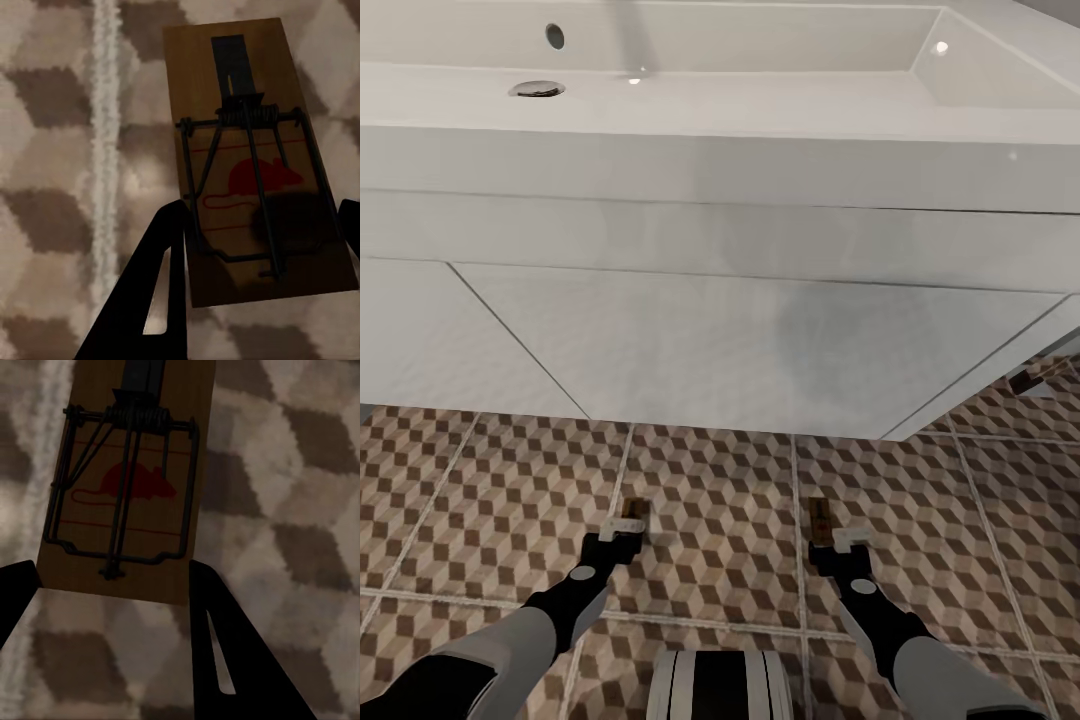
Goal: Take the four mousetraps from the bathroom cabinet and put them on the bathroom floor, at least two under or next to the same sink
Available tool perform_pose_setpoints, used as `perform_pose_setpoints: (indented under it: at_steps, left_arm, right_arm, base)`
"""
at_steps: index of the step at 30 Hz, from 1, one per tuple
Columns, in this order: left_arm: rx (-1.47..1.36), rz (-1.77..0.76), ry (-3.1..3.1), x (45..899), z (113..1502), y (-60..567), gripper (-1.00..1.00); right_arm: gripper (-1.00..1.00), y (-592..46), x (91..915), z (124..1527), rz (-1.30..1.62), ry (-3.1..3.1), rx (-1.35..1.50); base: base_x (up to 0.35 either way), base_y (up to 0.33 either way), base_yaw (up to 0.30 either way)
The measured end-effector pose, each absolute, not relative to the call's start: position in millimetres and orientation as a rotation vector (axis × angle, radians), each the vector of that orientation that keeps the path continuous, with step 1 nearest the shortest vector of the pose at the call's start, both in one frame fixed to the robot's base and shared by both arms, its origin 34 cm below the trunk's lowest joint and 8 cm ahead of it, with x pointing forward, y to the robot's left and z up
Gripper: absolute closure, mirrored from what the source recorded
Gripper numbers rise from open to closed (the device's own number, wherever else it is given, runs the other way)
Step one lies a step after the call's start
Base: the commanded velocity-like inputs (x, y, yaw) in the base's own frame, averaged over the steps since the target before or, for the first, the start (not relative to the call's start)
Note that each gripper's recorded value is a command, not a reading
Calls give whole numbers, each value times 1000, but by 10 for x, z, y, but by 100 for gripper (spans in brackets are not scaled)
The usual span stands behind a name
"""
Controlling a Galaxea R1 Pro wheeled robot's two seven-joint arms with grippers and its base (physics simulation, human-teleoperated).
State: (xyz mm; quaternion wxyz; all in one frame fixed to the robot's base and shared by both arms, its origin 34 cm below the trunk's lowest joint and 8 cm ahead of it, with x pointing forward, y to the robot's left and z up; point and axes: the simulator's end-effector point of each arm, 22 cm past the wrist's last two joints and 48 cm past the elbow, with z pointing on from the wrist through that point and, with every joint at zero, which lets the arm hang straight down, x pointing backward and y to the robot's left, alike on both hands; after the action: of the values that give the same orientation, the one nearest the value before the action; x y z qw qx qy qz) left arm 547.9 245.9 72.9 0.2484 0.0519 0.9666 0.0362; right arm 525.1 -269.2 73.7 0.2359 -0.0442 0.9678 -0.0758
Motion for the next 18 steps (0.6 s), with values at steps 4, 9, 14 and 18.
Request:
perform_pose_setpoints:
  at_steps: [4,9,14,18]
  left_arm:
    - [142,106,2633,5481,729,2499,100]
    - [143,108,2633,5482,730,2515,100]
    - [143,109,2632,5482,730,2518,100]
    - [143,109,2631,5484,731,2518,100]
  right_arm:
    - [100,-2687,5251,737,-207,2655,-121]
    - [100,-2686,5251,737,-207,2655,-119]
    - [100,-2694,5248,736,-208,2656,-109]
    - [100,-2706,5248,737,-210,2658,-95]
  base:
    - [0,0,0]
    - [0,0,0]
    - [0,0,-13]
    - [0,0,-132]
